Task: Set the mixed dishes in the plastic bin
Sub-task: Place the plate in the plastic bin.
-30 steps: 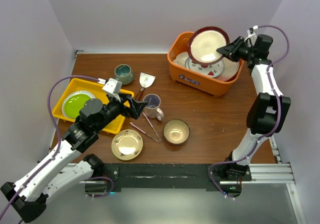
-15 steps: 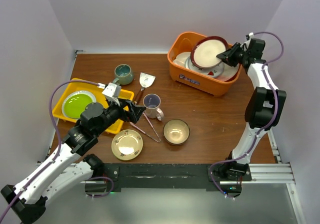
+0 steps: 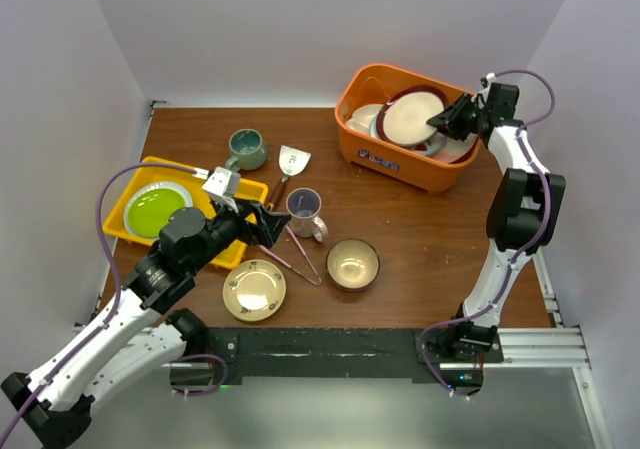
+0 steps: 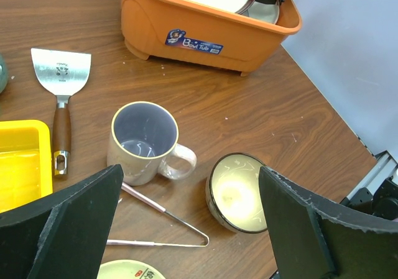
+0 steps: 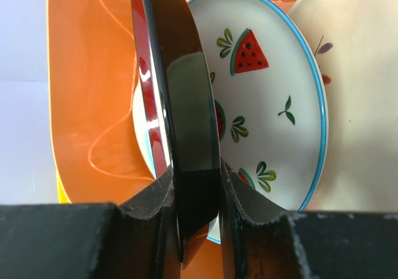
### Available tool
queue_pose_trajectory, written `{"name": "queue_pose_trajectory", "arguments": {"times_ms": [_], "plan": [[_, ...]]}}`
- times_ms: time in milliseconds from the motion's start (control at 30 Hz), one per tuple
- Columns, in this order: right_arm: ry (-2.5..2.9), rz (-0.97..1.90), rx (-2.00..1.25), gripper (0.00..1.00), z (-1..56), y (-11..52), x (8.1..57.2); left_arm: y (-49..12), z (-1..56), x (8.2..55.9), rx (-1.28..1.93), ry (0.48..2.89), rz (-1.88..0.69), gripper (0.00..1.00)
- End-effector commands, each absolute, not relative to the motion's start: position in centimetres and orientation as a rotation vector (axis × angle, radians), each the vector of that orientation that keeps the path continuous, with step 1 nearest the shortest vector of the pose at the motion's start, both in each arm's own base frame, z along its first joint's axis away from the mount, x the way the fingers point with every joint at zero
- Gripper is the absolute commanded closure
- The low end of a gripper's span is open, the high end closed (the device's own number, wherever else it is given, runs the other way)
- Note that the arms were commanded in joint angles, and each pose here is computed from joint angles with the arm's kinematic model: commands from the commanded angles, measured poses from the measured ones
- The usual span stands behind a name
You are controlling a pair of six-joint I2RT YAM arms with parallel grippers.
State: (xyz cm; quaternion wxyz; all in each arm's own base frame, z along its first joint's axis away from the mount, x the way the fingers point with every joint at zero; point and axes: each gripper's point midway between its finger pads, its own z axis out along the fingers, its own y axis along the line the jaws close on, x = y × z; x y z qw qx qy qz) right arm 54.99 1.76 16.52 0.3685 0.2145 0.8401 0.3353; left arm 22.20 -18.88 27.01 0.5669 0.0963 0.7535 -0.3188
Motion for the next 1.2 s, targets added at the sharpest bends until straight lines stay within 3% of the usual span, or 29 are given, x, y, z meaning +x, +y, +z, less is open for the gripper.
{"name": "queue_pose_trajectory", "arguments": {"times_ms": [0,367,1167], "plan": [[2.030,0.847,0.429,0.71,21.9,1.8,56.7,-18.5,27.3,22.3,0.197,1.757,-0.753,0.04],[2.095,0.747,0.476,0.57,19.6,0.5,56.9,-18.3,27.2,22.1,0.194,1.760,-0.750,0.04],[2.172,0.494,0.386,0.38,19.2,-2.0,56.2,-17.9,24.7,23.1,0.144,1.895,-0.666,0.04]]}}
